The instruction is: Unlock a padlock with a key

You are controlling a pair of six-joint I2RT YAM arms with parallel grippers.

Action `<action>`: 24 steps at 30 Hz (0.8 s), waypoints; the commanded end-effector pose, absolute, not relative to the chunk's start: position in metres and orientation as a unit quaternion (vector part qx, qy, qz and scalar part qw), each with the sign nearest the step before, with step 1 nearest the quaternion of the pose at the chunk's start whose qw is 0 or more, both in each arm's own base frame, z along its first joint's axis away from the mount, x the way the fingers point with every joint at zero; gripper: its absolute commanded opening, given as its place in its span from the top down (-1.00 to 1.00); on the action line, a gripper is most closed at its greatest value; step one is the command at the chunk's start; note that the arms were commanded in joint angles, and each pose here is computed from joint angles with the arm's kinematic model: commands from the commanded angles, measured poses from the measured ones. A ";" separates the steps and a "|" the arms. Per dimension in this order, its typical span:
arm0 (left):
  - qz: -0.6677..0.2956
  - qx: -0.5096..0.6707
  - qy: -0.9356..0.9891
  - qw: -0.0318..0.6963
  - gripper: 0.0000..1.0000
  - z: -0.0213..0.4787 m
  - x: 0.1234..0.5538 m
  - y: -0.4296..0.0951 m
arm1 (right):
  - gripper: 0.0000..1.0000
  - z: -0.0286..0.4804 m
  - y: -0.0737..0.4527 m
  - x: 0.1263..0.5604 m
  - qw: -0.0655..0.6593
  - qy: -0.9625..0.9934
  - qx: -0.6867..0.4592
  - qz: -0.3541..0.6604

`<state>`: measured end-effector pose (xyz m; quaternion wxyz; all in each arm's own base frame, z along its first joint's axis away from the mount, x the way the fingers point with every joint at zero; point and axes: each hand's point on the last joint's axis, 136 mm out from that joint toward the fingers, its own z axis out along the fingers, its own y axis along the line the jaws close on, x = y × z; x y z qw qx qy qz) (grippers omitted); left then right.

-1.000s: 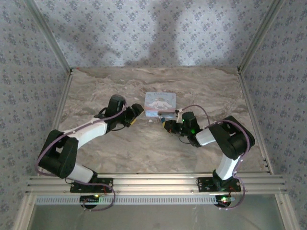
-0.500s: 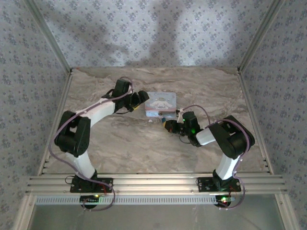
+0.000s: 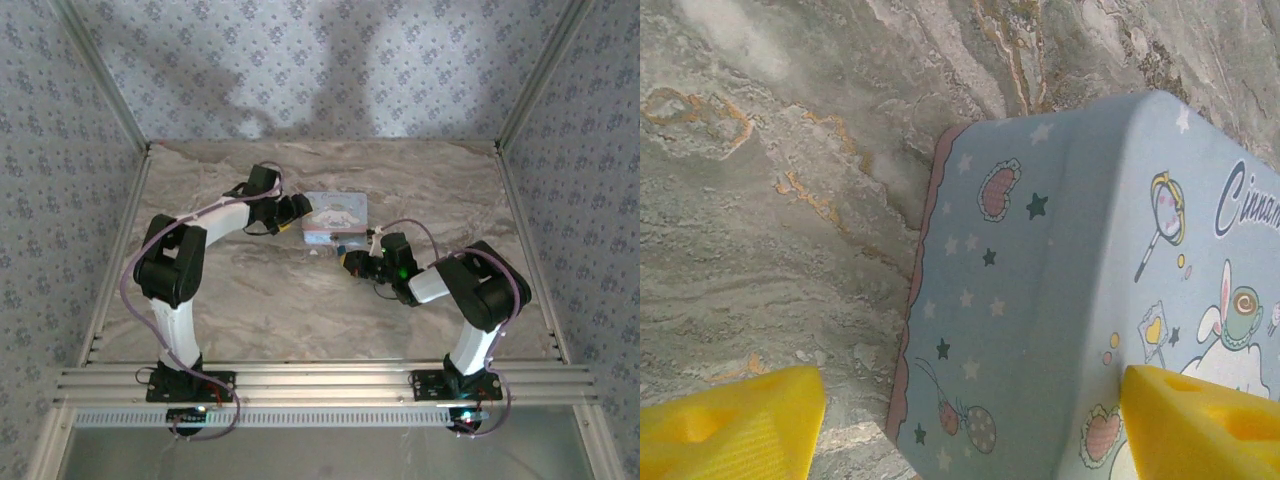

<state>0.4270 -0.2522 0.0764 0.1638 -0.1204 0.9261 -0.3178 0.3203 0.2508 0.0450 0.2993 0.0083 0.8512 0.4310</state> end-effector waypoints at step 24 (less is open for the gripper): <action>-0.279 -0.137 0.937 0.160 -0.52 0.059 0.379 -0.219 | 0.20 0.064 0.230 0.310 0.291 0.854 -0.027 0.430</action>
